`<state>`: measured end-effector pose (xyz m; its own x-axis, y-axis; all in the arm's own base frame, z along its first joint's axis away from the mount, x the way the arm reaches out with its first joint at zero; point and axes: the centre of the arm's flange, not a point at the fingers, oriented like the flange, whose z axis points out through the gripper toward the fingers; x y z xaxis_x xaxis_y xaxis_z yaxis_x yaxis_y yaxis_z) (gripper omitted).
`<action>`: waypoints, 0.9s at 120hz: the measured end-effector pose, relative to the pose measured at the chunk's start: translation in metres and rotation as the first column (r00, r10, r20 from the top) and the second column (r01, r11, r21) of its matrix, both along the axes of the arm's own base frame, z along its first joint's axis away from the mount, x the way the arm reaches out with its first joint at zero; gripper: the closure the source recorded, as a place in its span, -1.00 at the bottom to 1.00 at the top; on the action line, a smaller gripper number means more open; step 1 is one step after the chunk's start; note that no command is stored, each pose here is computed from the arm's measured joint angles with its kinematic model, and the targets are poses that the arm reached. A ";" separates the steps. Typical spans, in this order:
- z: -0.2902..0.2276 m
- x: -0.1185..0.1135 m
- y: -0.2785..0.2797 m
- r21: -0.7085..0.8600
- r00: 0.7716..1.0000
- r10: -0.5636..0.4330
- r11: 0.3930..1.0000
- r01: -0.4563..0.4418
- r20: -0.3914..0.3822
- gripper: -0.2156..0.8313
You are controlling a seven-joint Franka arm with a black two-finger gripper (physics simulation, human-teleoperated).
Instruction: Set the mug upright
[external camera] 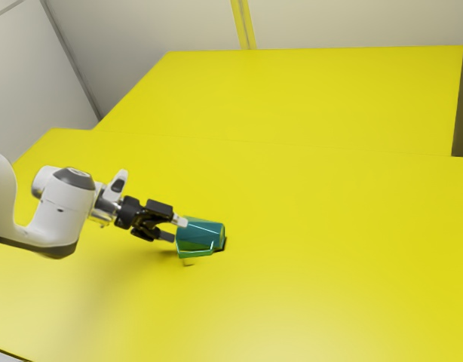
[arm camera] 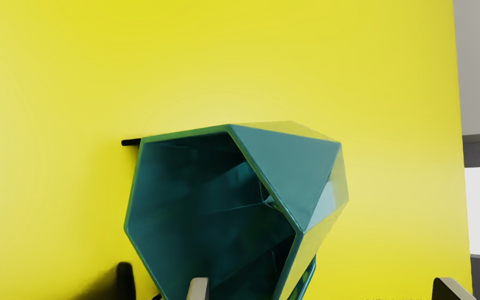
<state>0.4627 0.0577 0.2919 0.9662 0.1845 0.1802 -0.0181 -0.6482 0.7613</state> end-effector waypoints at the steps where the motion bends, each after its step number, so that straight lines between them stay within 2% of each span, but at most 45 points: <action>1: -0.001 0.000 0.000 0.000 1.000 -0.001 1.000 0.001 0.001 -0.55; 69: -0.011 0.005 -0.017 0.026 0.995 -0.065 0.998 0.063 0.078 -0.51; 80: -0.011 0.005 -0.023 0.025 0.993 -0.075 0.997 0.074 0.087 -0.43; 108: -0.011 0.006 -0.027 0.023 0.991 -0.086 0.996 0.084 0.105 -0.07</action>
<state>0.4685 0.0307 0.2809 0.9536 0.0981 0.2846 -0.1534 -0.6552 0.7398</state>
